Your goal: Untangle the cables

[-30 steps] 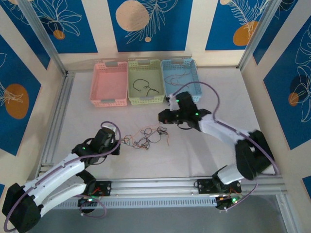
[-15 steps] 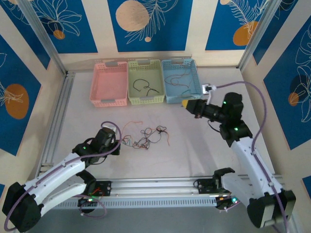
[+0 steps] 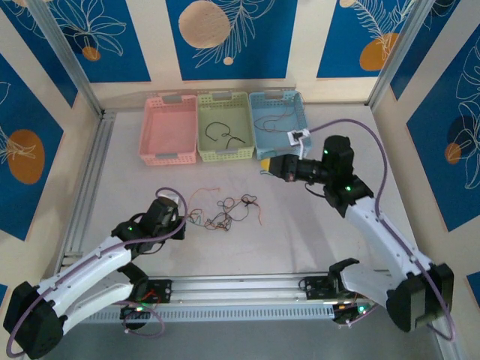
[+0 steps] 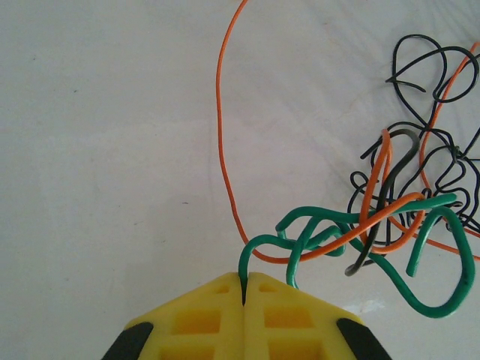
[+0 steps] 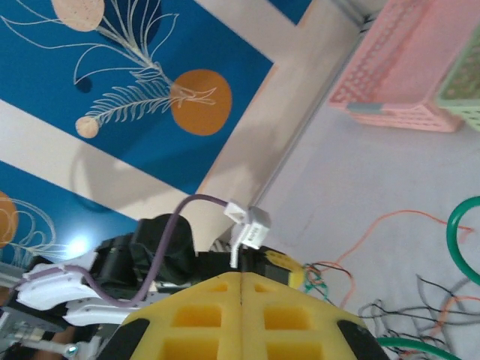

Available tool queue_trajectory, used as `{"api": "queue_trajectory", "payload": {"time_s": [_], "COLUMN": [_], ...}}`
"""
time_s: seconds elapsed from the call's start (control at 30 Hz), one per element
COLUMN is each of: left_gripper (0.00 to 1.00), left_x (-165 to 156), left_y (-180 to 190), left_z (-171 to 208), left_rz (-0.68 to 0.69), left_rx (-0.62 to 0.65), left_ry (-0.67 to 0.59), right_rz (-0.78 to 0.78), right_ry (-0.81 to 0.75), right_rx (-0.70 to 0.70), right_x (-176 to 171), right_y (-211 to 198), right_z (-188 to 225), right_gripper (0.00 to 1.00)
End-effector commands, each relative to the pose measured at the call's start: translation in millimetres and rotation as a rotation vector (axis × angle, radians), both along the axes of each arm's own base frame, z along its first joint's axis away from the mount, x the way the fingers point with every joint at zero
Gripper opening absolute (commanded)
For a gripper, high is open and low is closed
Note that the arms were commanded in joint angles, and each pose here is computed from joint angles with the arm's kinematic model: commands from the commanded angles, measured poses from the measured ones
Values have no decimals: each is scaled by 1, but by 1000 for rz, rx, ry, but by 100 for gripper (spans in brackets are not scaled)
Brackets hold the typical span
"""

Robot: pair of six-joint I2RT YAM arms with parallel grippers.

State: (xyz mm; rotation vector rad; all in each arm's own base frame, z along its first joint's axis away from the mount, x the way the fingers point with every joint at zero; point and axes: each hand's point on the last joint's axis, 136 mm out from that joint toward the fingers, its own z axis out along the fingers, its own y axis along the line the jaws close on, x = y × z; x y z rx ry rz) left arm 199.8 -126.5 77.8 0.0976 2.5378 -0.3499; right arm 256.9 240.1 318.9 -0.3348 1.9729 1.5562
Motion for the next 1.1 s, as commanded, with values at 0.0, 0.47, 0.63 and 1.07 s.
{"api": "queue_trajectory", "payload": {"time_s": [0.0,0.47,0.63,1.07], "left_gripper": [0,0,0,0], "left_x": [1,-1,-1,-2], "left_y": [3,2,0,0], "left_z": [1,3,4,3], "left_rz": [13,7,-2,-9], "left_rx": [-3,-18,-24,-22], "left_ry": [-7,-19,-18,-13], "right_rz": [76,271,309,216], "right_ry": [14,15,38,134], "right_rx": [39,13,24,103], "right_x": [7,101,152,237], "right_y": [33,183,224,270], "right_z": [22,16,-8,-87], "right_gripper": [0,0,0,9]}}
